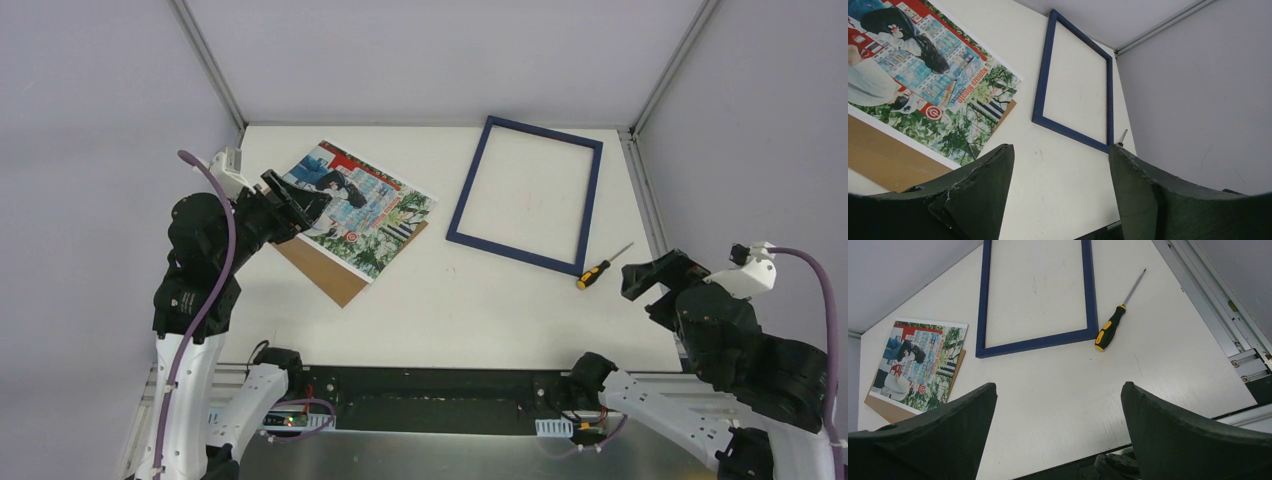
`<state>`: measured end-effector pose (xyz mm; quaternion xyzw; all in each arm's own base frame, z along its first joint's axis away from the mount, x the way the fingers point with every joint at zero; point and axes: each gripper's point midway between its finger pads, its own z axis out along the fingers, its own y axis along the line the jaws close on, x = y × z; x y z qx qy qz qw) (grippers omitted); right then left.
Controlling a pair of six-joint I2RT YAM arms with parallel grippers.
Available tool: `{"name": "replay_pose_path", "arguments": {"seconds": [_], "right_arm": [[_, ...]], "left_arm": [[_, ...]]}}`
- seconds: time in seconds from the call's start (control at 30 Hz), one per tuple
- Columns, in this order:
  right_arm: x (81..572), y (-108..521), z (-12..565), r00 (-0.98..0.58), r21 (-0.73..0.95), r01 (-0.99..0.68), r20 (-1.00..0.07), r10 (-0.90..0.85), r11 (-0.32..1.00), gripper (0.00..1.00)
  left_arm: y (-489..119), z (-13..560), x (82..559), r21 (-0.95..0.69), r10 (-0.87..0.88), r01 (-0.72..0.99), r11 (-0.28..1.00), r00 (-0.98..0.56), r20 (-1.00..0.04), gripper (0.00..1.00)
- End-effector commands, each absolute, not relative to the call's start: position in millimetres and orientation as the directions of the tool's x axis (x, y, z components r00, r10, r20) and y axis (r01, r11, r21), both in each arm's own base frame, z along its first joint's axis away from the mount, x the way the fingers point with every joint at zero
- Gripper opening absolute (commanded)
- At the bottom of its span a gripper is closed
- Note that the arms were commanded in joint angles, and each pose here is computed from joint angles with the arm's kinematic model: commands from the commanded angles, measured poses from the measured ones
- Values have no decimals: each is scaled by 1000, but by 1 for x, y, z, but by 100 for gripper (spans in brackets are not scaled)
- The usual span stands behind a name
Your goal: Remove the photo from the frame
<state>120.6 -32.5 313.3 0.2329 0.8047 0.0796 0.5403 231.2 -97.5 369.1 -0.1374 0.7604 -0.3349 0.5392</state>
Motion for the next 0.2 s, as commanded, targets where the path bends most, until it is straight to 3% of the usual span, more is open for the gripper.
{"name": "replay_pose_path", "arguments": {"seconds": [0.0, 0.17], "right_arm": [[119, -41, 318, -281, 383, 320, -835, 473, 867, 99], [119, -35, 320, -287, 399, 278, -833, 472, 874, 99]], "left_arm": [[-94, 379, 231, -634, -559, 169, 755, -341, -756, 70], [-94, 377, 230, -639, -564, 162, 752, -346, -750, 70]]}}
